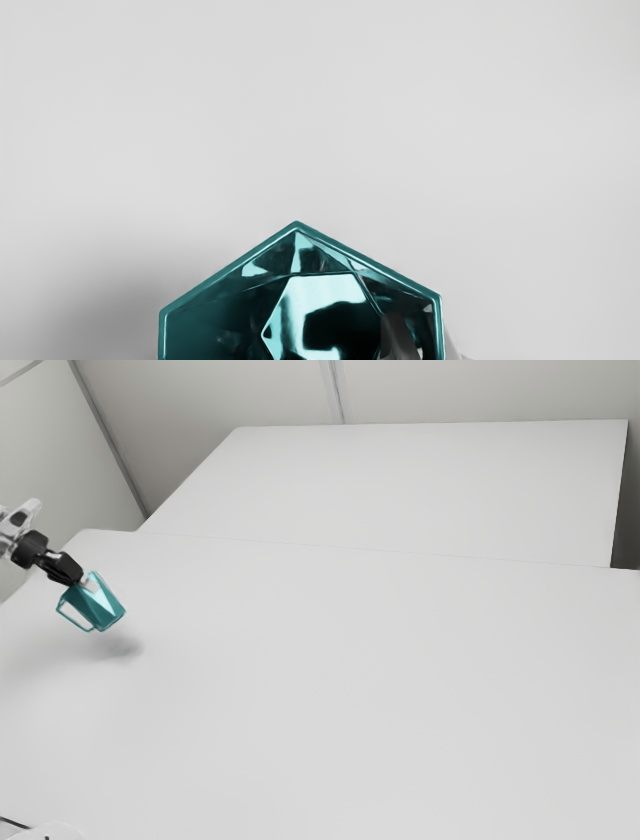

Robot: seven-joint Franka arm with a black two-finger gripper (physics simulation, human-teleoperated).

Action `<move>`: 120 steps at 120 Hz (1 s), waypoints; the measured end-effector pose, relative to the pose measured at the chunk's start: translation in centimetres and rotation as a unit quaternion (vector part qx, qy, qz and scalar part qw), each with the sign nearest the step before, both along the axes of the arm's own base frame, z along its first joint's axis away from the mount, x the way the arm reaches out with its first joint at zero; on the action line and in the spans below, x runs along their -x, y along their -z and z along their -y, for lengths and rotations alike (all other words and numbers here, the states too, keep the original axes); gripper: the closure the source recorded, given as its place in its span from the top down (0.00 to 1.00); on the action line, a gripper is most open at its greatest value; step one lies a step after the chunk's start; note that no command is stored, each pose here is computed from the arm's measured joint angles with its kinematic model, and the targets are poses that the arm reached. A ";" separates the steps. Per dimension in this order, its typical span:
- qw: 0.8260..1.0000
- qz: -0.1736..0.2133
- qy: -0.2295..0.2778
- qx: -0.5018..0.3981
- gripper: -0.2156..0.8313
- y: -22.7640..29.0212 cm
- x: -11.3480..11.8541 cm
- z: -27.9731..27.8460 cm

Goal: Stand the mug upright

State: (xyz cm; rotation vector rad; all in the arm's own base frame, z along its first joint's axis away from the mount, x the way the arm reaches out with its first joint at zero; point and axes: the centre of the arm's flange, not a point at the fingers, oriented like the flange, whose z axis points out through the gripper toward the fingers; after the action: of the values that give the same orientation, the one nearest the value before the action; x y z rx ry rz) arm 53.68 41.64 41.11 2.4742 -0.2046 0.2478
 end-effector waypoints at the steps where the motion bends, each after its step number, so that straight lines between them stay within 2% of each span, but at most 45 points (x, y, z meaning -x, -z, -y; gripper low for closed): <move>1: 1.000 -0.003 0.002 -0.004 0.07 -0.1 0.0 0.1; 18: 0.995 -0.047 0.047 -0.073 0.06 -1.5 -1.4 4.0; 45: 0.974 -0.091 0.114 -0.172 0.05 -3.4 -3.6 11.9; 75: 0.953 -0.087 0.152 -0.249 0.05 -5.9 -4.7 20.7; 120: 0.943 -0.092 0.151 -0.283 0.04 -5.6 -3.1 28.7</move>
State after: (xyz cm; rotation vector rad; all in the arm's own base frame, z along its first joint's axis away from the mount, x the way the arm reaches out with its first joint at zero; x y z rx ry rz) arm 56.78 12.94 46.67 2.9557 -0.6460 -0.2051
